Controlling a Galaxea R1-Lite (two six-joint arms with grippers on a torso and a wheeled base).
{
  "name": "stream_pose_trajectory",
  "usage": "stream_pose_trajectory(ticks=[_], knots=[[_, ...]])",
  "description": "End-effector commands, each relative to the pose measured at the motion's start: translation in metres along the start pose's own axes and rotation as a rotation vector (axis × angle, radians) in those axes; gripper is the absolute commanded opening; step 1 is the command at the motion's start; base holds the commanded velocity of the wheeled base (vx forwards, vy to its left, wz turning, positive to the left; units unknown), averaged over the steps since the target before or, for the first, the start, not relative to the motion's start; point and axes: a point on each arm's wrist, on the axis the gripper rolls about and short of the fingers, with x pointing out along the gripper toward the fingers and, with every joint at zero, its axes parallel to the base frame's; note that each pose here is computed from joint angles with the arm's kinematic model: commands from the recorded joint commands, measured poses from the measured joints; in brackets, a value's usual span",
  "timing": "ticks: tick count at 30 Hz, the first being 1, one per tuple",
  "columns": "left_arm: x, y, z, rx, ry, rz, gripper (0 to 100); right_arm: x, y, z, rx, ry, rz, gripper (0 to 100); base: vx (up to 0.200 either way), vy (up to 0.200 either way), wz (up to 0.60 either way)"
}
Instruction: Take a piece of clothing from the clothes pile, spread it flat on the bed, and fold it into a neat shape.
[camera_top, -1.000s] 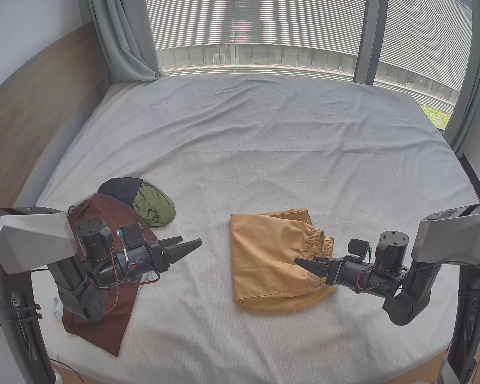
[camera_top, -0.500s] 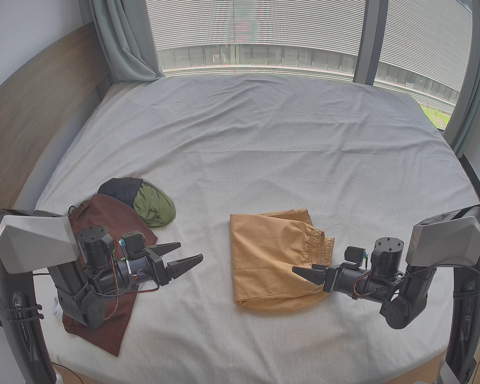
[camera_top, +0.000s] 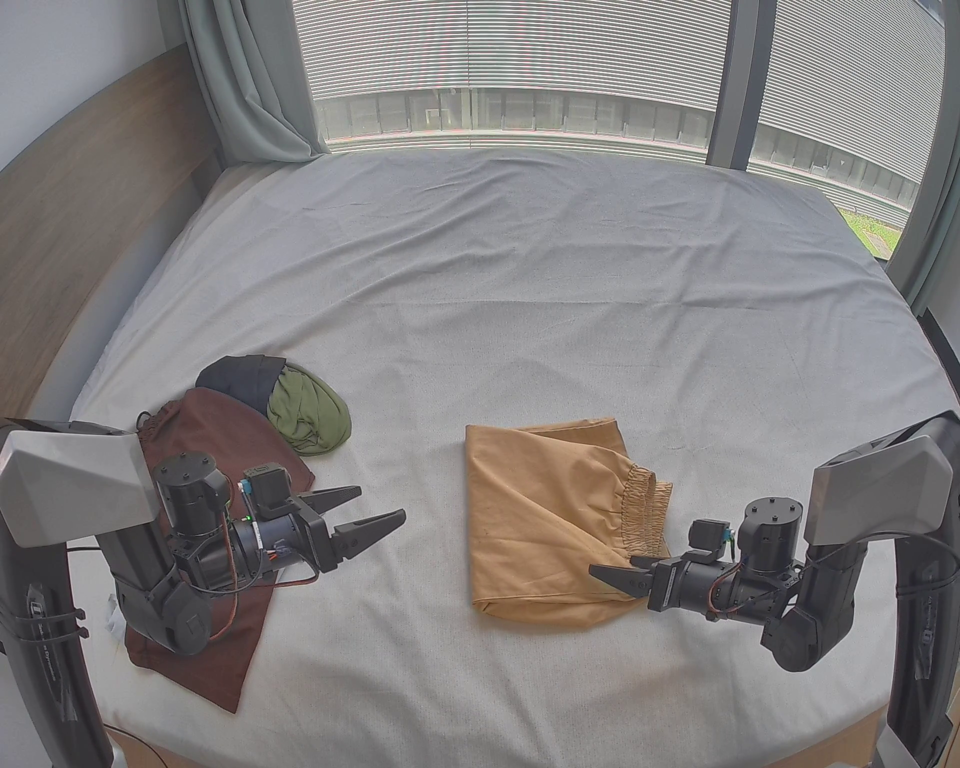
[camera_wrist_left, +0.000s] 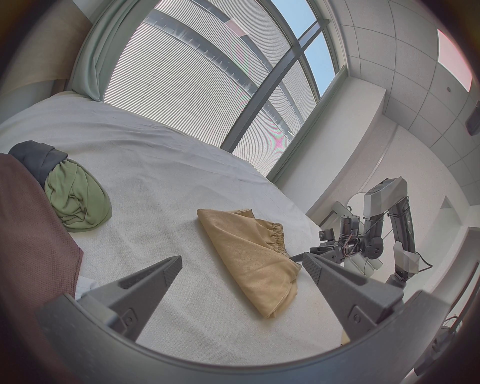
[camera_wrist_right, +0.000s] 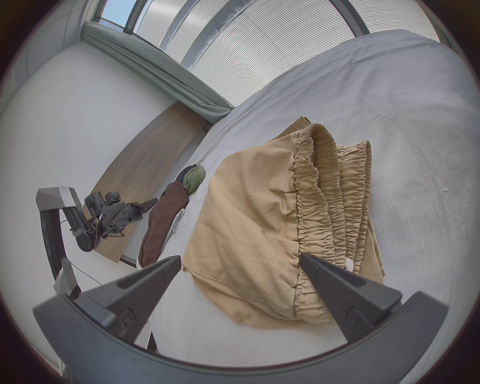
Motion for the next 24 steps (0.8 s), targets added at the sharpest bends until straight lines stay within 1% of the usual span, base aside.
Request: stream_pose_trajectory(ticks=[1, 4, 8, 10, 11, 12, 13, 14, 16, 21, 24], knots=[[0.0, 0.0, -0.001, -0.003, 0.003, 0.0, 100, 0.003, -0.006, -0.01, 0.009, 0.035, -0.015, 100, 0.0, 0.0, 0.0], [0.001, 0.002, -0.004, -0.006, 0.008, 0.001, 100, 0.004, -0.005, -0.008, 0.003, 0.027, -0.008, 100, 0.0, 0.0, 0.0], [0.002, 0.003, -0.005, 0.014, 0.012, 0.003, 100, 0.005, -0.002, 0.004, -0.011, -0.018, 0.007, 100, 0.0, 0.0, 0.0], [0.002, 0.003, -0.007, 0.019, 0.016, 0.004, 100, 0.002, 0.006, 0.022, -0.033, -0.079, 0.03, 100, 0.0, 0.0, 0.0], [0.002, 0.003, -0.007, 0.019, 0.016, 0.004, 100, 0.002, 0.007, 0.024, -0.033, -0.085, 0.034, 100, 0.0, 0.0, 0.0], [0.002, 0.003, -0.007, 0.02, 0.015, 0.002, 100, -0.002, 0.008, 0.035, -0.029, -0.126, 0.036, 100, 0.0, 0.0, 0.0], [0.003, 0.003, -0.006, 0.021, 0.014, 0.002, 100, -0.003, 0.008, 0.038, -0.027, -0.133, 0.038, 100, 0.0, 0.0, 0.0], [0.003, 0.004, -0.006, 0.023, 0.012, 0.002, 100, -0.006, 0.008, 0.049, -0.017, -0.172, 0.042, 100, 0.0, 0.0, 0.0], [0.003, 0.003, -0.005, 0.023, 0.011, 0.0, 100, -0.004, 0.008, 0.058, -0.014, -0.207, 0.049, 100, 0.0, 0.0, 0.0], [0.003, 0.003, -0.005, 0.023, 0.011, 0.0, 100, 0.001, 0.002, 0.068, -0.017, -0.274, 0.001, 100, 0.0, 0.0, 0.0], [0.003, 0.004, -0.005, 0.024, 0.01, 0.0, 100, 0.004, 0.001, 0.07, -0.019, -0.286, -0.006, 100, 0.0, 0.0, 0.0]])
